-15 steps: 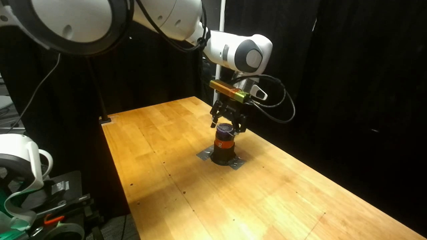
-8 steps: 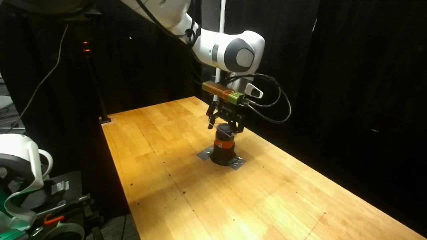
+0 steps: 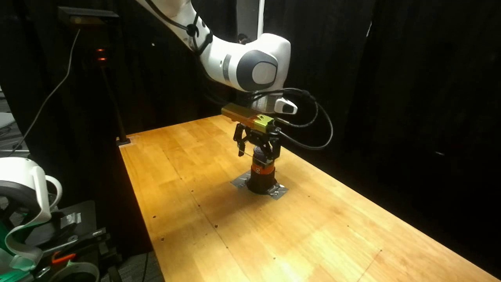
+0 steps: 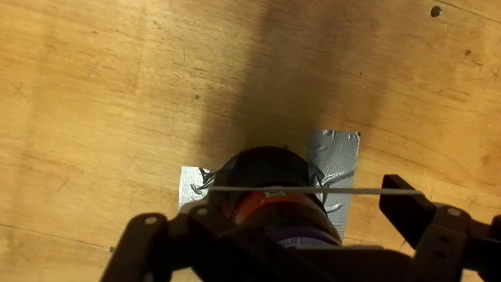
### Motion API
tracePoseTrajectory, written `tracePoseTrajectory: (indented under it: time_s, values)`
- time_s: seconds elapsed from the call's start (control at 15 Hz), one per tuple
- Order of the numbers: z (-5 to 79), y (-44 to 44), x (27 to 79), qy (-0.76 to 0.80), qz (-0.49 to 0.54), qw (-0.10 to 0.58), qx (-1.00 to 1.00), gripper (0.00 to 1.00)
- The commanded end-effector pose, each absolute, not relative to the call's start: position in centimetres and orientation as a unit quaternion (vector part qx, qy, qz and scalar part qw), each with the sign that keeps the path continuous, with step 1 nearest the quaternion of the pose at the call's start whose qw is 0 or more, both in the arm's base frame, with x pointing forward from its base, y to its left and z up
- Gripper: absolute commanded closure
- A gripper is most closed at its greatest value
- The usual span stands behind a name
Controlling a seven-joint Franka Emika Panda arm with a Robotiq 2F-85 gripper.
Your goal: Put the rubber band around the brown cup
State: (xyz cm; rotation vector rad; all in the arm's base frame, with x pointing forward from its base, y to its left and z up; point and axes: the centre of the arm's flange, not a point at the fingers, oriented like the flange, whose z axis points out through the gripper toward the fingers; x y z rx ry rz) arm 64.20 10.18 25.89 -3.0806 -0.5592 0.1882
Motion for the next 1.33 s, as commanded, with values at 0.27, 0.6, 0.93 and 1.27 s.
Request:
tracePoseTrajectory:
  time_s: [0.27, 0.6, 0.93, 1.27]
  values:
    - [25.8, 9.5, 55.9, -0.215, -0.082, 0.001, -0.973, 0.00]
    - [24.9, 10.2, 54.6, -0.228, -0.169, -0.006, -0.959, 0.00]
    - [24.6, 10.5, 52.7, -0.226, -0.250, -0.021, -0.941, 0.00]
    - [24.3, 10.2, 52.0, -0.220, -0.285, -0.029, -0.933, 0.30]
